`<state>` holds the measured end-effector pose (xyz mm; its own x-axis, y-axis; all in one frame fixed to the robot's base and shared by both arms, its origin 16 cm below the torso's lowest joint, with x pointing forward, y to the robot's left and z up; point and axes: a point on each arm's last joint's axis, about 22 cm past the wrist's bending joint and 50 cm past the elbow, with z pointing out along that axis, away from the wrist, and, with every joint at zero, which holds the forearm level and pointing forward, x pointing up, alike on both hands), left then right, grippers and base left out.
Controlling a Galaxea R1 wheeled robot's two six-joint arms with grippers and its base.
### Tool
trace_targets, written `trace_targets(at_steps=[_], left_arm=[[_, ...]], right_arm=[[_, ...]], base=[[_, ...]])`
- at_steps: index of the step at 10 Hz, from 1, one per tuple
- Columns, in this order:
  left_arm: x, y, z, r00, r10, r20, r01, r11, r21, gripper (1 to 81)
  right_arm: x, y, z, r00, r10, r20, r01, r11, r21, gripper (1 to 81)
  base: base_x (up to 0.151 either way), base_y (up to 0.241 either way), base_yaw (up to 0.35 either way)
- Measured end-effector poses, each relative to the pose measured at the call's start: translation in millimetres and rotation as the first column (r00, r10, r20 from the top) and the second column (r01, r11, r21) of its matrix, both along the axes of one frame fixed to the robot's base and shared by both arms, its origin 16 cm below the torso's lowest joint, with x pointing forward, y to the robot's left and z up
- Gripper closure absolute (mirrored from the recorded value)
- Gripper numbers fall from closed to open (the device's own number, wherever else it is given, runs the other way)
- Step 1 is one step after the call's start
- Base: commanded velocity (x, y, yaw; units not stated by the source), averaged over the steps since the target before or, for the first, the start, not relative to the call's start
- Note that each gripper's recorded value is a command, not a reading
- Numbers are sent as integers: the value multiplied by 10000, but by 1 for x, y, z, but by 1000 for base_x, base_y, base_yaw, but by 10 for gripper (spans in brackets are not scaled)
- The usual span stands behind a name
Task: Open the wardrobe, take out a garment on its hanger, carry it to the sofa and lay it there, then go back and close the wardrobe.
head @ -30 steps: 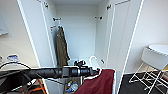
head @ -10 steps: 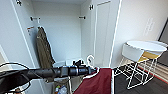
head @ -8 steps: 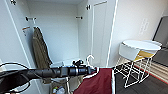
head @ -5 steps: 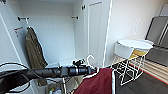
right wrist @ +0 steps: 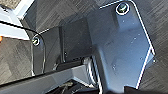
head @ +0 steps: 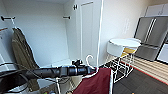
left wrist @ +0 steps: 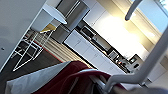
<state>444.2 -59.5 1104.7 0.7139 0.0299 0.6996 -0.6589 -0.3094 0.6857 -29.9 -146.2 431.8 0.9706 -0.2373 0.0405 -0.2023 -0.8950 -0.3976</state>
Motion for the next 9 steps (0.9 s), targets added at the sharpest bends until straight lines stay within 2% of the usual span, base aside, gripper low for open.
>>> trace_targets(at_steps=[4,9], left_arm=[[-1,0,1,10000,-24,7,24,10000,-25,811],[-6,-3,5,9998,-168,59,168,9998,-73,811]], right_arm=[[0,8,0,10000,14,-13,-14,10000,34,10],[-2,4,-3,10000,35,-31,-35,9999,-138,10]], base=[[0,0,-214],[0,0,-214]])
